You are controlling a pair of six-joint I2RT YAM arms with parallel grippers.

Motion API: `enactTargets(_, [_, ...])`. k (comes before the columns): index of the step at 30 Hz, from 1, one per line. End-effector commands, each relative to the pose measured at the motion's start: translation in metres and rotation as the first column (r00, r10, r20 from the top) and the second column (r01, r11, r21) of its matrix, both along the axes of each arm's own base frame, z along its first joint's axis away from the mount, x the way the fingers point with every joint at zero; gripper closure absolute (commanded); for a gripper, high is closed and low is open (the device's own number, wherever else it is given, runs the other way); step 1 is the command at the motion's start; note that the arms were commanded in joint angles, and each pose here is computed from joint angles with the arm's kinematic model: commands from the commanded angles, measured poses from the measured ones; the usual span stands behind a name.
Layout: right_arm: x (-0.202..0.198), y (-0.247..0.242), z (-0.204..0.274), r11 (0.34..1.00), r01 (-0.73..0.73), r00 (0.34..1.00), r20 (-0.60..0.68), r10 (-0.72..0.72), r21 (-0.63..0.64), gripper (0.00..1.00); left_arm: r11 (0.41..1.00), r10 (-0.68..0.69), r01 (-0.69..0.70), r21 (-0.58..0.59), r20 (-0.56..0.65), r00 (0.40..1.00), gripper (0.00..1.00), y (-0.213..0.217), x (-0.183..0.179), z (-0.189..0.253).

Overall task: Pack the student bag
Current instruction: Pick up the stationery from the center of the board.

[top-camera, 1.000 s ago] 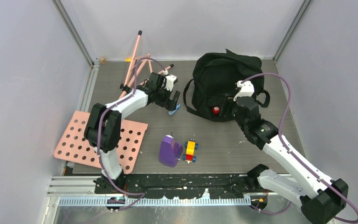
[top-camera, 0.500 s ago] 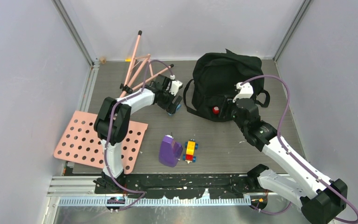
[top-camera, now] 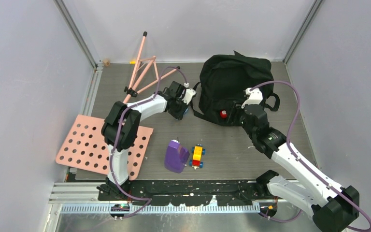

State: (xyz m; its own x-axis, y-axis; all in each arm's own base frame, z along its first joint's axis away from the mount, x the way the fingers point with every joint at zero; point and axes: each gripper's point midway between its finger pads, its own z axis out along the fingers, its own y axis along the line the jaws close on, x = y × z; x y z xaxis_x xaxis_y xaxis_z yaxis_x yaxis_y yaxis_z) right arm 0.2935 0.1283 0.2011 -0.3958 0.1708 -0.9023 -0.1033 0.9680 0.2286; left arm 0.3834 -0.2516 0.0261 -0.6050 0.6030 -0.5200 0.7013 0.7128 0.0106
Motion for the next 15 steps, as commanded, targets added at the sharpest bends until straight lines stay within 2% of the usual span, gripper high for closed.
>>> enactTargets(1, [-0.002,-0.003,0.017,0.999,0.02,0.998,0.054,-0.022,0.042,0.45,0.998,0.069,-0.069,-0.011,-0.013,0.998,0.9,0.005,-0.009,0.008])
enactTargets(6, [-0.009,-0.003,0.023,0.998,0.013,0.998,0.052,-0.016,0.069,0.42,0.986,0.105,-0.085,-0.145,0.139,0.985,0.98,0.002,-0.006,0.072])
enactTargets(10, [-0.013,0.004,0.028,0.993,-0.012,0.999,0.038,0.007,0.117,0.41,0.963,0.044,0.027,-0.269,0.253,0.966,0.98,-0.01,-0.023,0.129])
enactTargets(15, [-0.019,0.025,0.039,0.971,-0.082,0.997,0.013,0.081,0.227,0.38,0.928,-0.067,0.184,-0.323,0.342,0.937,0.99,-0.026,-0.063,0.165])
